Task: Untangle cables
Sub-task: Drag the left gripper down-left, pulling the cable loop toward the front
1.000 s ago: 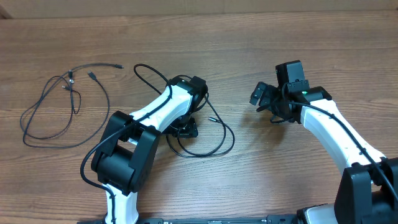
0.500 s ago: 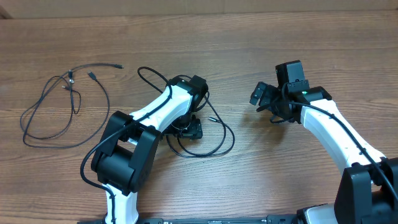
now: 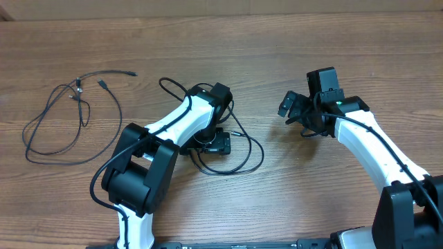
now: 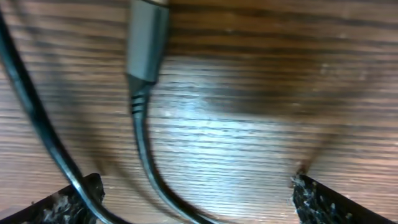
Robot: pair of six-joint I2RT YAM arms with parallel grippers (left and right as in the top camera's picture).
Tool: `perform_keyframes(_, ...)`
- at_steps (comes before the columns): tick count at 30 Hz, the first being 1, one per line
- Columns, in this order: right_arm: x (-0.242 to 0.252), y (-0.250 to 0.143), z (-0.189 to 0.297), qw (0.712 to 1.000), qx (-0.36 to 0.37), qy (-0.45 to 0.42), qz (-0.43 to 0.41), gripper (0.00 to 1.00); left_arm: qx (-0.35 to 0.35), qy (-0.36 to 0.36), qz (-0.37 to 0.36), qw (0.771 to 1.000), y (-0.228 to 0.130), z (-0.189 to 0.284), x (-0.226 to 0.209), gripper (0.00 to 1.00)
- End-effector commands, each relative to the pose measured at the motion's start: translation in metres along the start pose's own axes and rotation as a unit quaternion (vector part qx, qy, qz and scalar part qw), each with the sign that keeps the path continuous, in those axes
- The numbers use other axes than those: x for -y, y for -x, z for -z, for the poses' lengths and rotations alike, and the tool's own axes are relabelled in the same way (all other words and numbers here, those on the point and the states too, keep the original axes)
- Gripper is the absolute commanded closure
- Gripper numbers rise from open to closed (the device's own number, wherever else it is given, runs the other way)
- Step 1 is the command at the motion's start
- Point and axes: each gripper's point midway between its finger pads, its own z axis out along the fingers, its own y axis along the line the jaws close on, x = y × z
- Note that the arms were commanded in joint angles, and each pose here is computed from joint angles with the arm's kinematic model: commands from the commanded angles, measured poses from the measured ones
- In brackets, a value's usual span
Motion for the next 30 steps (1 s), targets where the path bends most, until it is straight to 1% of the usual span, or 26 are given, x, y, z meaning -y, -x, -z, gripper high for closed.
perform_keyframes(1, -0.0009, 0.0024, 0.0016, 1.000, 0.007, -0.001, 0.004, 0.00, -0.027, -0.005, -0.013, 1.000, -0.0080, -0.0159, 0.0028, 0.01)
perform_keyframes(2, -0.0009, 0.0024, 0.0016, 1.000, 0.007, -0.001, 0.004, 0.00, -0.027, -0.005, -0.011, 1.000, -0.0078, -0.0159, 0.0028, 0.00)
perform_keyframes(28, -0.0009, 0.0024, 0.0016, 1.000, 0.007, -0.001, 0.004, 0.00, -0.022, -0.005, -0.006, 1.000, -0.0056, -0.0161, 0.0031, 0.00)
perform_keyframes(30, -0.0009, 0.0024, 0.0016, 1.000, 0.007, -0.001, 0.004, 0.00, -0.019, -0.005, -0.007, 1.000, -0.0042, -0.0162, 0.0035, 0.09)
